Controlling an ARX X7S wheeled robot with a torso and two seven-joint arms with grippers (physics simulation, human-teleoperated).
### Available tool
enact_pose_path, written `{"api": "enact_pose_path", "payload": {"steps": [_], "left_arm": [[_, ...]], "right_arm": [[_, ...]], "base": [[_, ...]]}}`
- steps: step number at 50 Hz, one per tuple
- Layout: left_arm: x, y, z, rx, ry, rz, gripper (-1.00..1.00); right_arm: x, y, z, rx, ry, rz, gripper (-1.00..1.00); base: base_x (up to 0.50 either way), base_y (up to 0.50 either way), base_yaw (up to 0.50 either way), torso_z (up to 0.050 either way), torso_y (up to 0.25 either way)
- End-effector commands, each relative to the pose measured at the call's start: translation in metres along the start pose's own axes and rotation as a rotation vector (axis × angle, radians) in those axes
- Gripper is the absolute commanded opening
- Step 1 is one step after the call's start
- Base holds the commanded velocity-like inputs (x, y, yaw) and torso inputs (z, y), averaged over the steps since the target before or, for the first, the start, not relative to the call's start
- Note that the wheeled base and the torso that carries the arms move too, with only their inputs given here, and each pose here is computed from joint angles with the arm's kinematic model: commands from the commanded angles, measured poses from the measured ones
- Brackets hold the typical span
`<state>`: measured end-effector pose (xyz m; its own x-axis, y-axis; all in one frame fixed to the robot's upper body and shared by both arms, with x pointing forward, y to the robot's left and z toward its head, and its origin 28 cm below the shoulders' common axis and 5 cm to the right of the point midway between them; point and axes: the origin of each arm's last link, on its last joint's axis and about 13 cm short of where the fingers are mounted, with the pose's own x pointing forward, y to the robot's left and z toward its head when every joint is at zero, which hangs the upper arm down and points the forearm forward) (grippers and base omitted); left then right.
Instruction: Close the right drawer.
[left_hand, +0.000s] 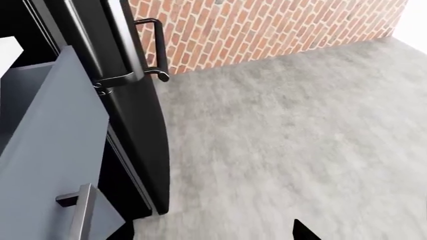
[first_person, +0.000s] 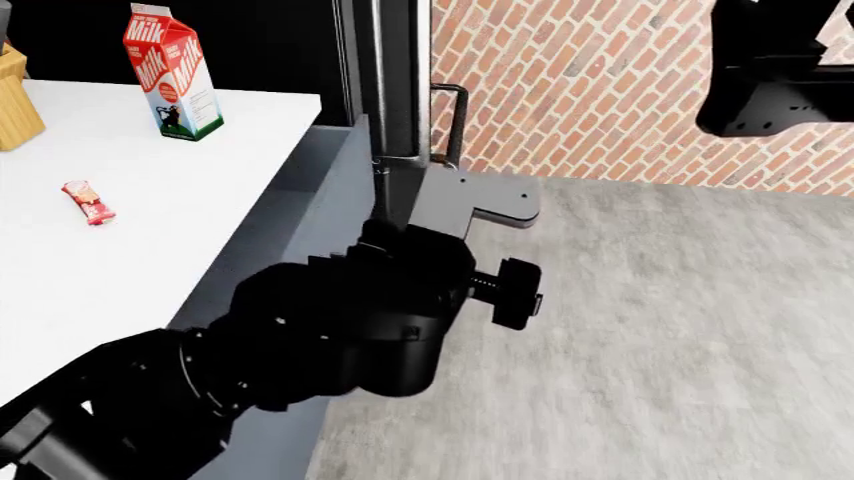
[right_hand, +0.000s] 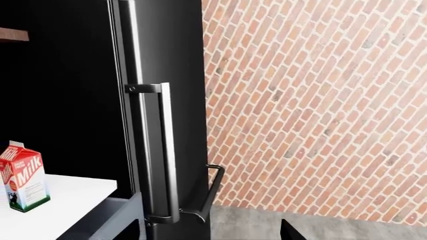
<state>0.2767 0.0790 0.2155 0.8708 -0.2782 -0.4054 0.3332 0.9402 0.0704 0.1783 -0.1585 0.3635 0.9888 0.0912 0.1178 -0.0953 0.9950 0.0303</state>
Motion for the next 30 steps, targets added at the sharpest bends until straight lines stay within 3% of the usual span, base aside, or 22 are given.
{"api": "enact_pose_path", "payload": {"steps": [1,30], "left_arm": [[0.016,-0.002,-0.016,-0.005,0.039,0.001,1.00],[0.052,0.009,-0.047,-0.045,0.105,0.059,1.00]], "right_arm": [[0.001,0.001,-0.001,-0.001,0.003,0.009,1.00],[0.003,0.006,-0.003,-0.005,0.009,0.030,1.00]], "base": [[0.00,0.00,0.00,0.000,0.000],[0.00,0.00,0.00,0.000,0.000]]}}
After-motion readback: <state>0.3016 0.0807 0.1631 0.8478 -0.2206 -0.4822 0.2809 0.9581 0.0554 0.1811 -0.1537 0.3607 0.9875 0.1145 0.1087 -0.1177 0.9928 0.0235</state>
